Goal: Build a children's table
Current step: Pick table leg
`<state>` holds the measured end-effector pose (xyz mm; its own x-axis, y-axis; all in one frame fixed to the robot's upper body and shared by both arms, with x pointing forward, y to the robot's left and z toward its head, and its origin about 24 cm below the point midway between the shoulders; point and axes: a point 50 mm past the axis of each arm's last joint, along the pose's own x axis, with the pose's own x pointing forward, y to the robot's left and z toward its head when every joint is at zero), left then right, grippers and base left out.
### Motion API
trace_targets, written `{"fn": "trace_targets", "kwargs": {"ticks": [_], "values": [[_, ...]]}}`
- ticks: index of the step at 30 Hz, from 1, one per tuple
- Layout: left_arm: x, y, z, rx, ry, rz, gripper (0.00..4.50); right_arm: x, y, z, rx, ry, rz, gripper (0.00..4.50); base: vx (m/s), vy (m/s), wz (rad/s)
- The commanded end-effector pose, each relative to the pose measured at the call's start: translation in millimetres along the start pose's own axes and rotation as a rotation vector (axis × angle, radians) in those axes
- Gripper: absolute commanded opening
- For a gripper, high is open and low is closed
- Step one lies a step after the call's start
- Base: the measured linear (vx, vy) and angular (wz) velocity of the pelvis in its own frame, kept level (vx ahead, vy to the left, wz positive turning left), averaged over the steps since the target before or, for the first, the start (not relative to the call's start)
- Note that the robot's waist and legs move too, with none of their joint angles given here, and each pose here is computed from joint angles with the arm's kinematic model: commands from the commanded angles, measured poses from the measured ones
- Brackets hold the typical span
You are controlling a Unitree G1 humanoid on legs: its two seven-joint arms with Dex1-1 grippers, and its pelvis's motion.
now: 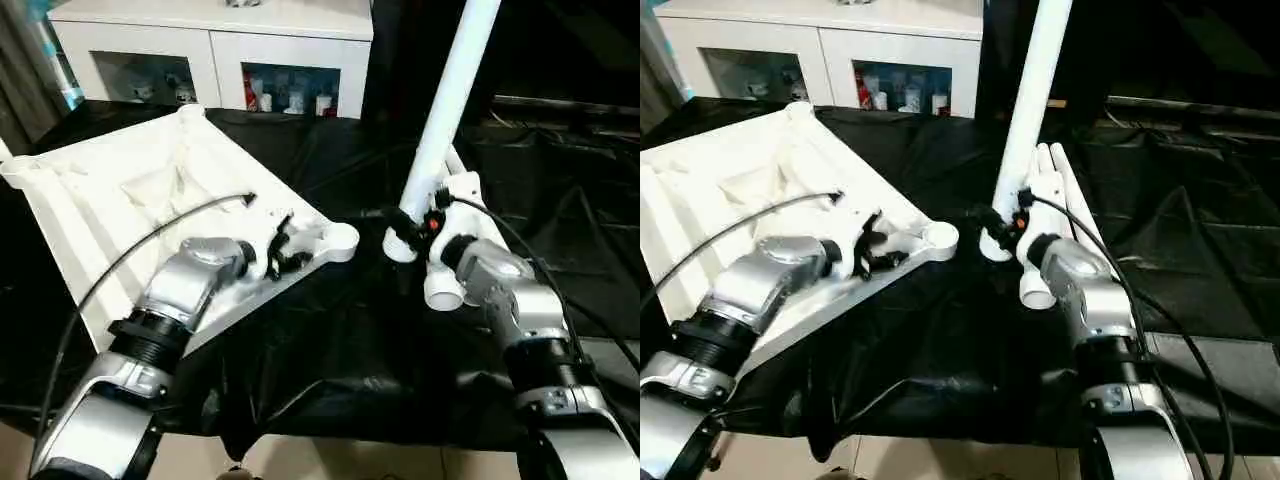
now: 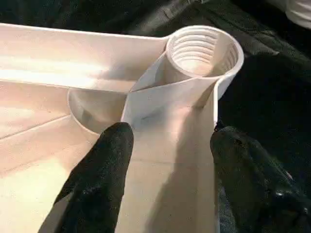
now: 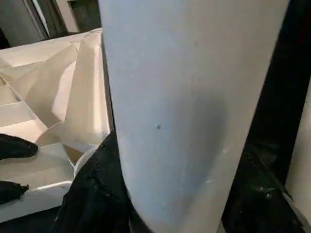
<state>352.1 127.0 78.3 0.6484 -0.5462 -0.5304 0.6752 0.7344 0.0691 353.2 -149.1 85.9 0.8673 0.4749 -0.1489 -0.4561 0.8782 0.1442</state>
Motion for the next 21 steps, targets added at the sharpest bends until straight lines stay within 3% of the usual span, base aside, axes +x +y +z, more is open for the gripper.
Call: {"fn": "trace_targets", "kwargs": {"ticks": [1, 7, 14, 18, 21], "values": [[2.0, 1.4, -8.9, 0.001, 0.059, 0.008, 2.81, -1.7, -0.4, 4.8, -0.028, -0.024, -0.005, 1.91, 0.0, 0.0, 0.0], [3.8, 1.5, -14.2, -0.006, 0.076, -0.025, 2.38, -1.3, 1.5, 2.4, -0.031, -0.024, -0.007, 1.91, 0.0, 0.0, 0.0], [-1.1, -1.8, -6.5, -0.058, 0.018, -0.088, 1.74, -1.9, -0.9, 3.8, -0.044, -0.017, -0.003, 1.91, 0.0, 0.0, 0.0], [-2.1, 0.7, -10.0, -0.017, 0.042, -0.068, 1.7, -1.7, -1.7, 4.1, -0.049, -0.014, -0.002, 1.91, 0.0, 0.0, 0.0], [-3.4, 1.5, -9.7, -0.021, 0.017, -0.066, 2.06, -1.2, -0.8, 4.4, -0.052, -0.013, 0.002, 1.91, 0.0, 0.0, 0.0]]}}
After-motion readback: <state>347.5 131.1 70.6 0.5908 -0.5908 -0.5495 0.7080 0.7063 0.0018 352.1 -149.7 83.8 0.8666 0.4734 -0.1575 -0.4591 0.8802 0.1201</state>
